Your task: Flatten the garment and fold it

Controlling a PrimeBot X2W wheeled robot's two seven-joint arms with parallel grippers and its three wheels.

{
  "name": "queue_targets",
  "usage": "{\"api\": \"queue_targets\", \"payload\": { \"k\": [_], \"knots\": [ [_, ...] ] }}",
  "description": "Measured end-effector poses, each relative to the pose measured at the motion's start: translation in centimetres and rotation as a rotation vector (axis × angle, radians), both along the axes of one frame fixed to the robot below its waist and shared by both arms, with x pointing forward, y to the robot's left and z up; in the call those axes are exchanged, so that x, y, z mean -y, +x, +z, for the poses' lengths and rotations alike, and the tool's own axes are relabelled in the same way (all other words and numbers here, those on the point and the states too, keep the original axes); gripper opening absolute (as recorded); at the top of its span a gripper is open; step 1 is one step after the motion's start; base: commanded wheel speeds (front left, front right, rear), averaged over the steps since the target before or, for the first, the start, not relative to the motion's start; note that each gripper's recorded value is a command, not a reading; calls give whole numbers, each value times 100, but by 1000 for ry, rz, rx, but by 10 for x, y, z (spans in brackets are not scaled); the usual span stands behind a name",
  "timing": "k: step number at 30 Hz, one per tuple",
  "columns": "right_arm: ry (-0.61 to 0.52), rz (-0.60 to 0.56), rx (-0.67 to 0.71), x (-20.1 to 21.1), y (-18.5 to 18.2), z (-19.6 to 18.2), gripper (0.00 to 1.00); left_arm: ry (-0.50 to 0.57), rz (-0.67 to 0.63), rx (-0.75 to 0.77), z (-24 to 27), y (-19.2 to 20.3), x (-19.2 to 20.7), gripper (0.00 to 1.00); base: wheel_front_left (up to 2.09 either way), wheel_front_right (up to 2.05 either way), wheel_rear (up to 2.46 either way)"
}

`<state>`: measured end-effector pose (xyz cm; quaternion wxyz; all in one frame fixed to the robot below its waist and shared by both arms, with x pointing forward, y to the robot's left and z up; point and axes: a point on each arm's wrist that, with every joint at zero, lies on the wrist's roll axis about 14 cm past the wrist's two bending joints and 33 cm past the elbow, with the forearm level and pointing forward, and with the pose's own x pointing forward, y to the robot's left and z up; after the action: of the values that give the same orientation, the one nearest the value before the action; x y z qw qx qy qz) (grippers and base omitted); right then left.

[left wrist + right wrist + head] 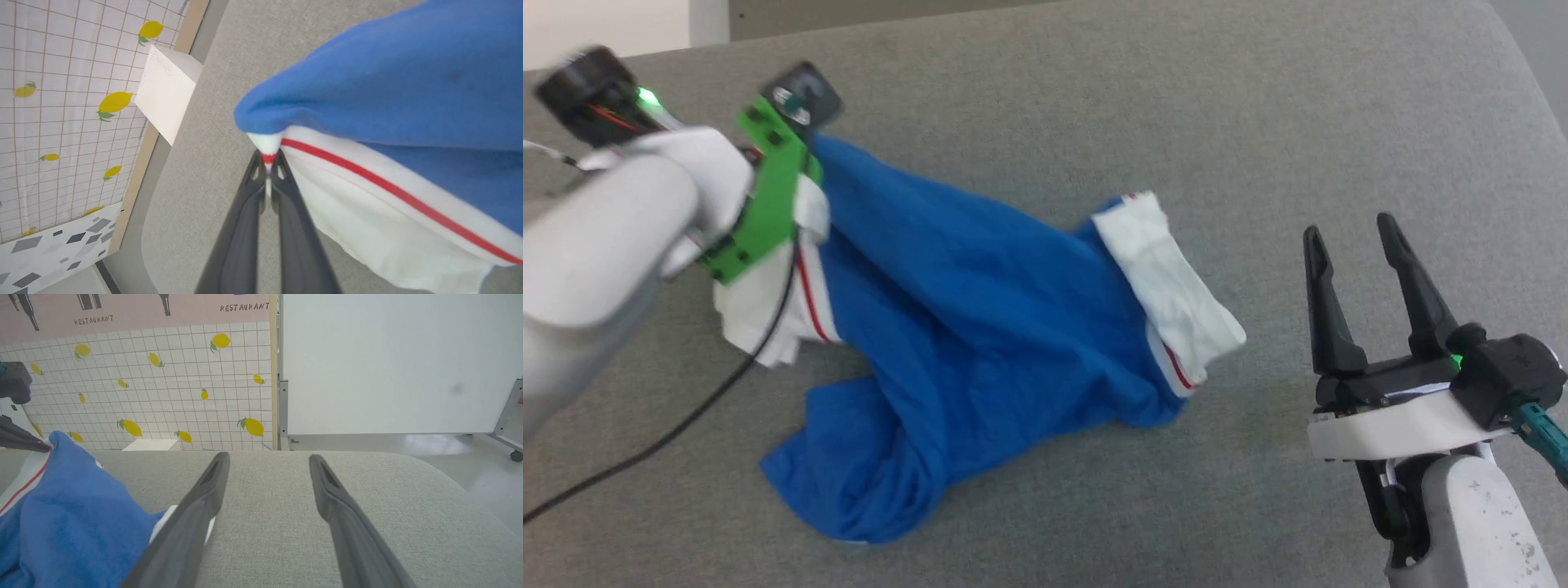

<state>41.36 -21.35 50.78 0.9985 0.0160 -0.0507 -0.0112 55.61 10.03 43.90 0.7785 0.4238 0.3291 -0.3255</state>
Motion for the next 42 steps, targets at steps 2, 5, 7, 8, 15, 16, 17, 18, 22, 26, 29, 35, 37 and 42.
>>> {"api": "queue_targets", "payload": {
  "k": [2,5,7,8,15,16,17,18,22,26,29,35,37,42],
  "knots": [
    [-5,-9,-8,3,2,-3,100,-6,35,22,-6,18,-9,0,0,0,0],
    [-11,-41,-30,14,-1,-9,100,22,82,15,-29,34,-24,0,0,0,0],
    [-19,-62,-43,21,-5,-12,100,23,112,-10,-47,38,-28,0,0,0,0],
    [-23,-76,-49,26,-7,-13,100,12,129,-32,-58,38,-28,0,0,0,0],
    [-51,-126,-68,42,-15,-16,100,-104,189,-71,-83,39,-13,100,0,0,0],
    [-56,-126,-65,43,-15,-15,100,-125,187,-53,-80,40,-11,100,0,0,0],
    [-61,-127,-60,43,-16,-13,100,-151,185,-35,-75,41,-9,100,0,0,0],
    [-65,-127,-56,43,-16,-11,100,-173,184,-23,-72,42,-7,100,0,0,0],
    [-76,-117,-45,40,-19,-6,100,-274,159,0,-54,33,13,100,0,0,0],
    [-59,-83,-44,27,-22,-7,100,-301,157,51,-19,32,7,100,0,0,0],
    [-47,-51,-19,16,-17,-1,100,-292,215,87,12,37,-19,100,0,0,0],
    [-32,0,11,-1,-10,6,100,-274,381,-52,33,18,-51,100,0,0,0],
    [-30,7,10,-3,-9,6,100,-277,425,-135,31,10,-54,100,0,0,0],
    [-34,3,-9,-1,-6,-1,100,-236,466,-245,26,8,-59,100,0,0,0]
  ]
}}
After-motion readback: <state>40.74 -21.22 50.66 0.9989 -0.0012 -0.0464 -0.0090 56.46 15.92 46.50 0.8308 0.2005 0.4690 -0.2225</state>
